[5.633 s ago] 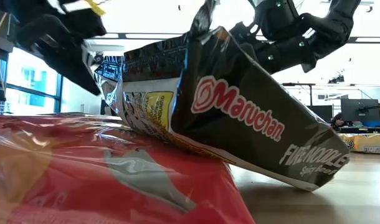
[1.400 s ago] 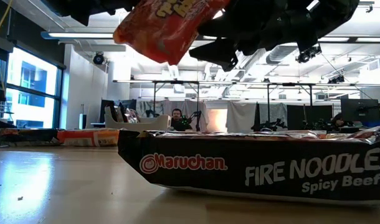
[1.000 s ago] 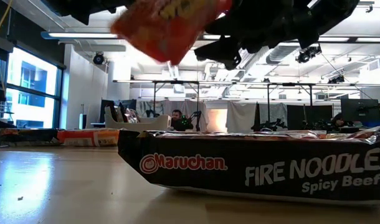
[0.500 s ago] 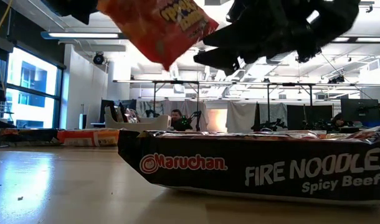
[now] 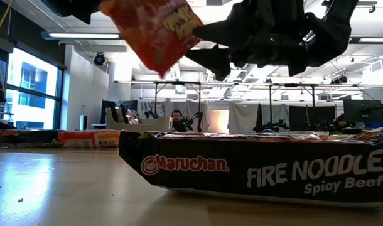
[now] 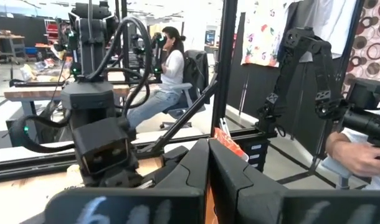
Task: Sort Maruchan noodles
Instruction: Put the bottom orange noodle pack into the white bin
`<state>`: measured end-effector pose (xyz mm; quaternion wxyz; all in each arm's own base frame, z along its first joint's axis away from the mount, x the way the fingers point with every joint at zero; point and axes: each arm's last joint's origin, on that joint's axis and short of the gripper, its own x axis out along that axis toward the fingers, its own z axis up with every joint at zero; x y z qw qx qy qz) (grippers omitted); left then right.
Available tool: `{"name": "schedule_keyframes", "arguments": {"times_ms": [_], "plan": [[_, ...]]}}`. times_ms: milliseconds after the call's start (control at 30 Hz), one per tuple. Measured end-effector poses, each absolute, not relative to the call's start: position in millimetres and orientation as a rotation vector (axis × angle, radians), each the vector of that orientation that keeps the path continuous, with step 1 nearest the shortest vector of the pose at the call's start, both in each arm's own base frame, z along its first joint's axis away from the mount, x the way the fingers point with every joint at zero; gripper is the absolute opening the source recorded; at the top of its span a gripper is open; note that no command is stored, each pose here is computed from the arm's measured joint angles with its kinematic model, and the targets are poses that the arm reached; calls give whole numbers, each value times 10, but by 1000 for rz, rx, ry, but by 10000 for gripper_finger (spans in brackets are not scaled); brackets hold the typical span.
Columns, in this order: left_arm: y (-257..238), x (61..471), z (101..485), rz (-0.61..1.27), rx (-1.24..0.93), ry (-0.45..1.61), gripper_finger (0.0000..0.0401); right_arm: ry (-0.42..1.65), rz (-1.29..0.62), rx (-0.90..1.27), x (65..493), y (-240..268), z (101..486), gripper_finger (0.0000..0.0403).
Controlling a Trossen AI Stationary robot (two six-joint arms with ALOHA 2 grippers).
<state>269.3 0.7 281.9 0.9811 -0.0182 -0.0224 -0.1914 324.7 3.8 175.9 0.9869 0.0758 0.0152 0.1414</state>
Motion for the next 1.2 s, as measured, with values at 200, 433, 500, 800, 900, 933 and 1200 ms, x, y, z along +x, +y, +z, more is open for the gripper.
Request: {"name": "schedule_keyframes", "arguments": {"times_ms": [200,433,500,800,900,933,1200], "plan": [[6,2691,2829,-386,-33,-55,0,14,299,147,3252,-15,1772,282],[6,2690,2820,-388,-32,-45,0,3,356,149,3241,-102,1788,282],[6,2692,2776,-387,-46,3,0,51,362,161,3238,-120,1743,282],[37,2658,2180,-92,-215,562,29,295,339,313,3206,-126,1527,270],[52,2708,1906,-39,-317,719,59,369,315,355,3187,-126,1459,258],[52,2743,1811,-40,-348,754,71,387,303,361,3182,-128,1442,254],[216,2989,1181,-33,-492,854,166,421,269,349,3170,-134,1404,239]]}}
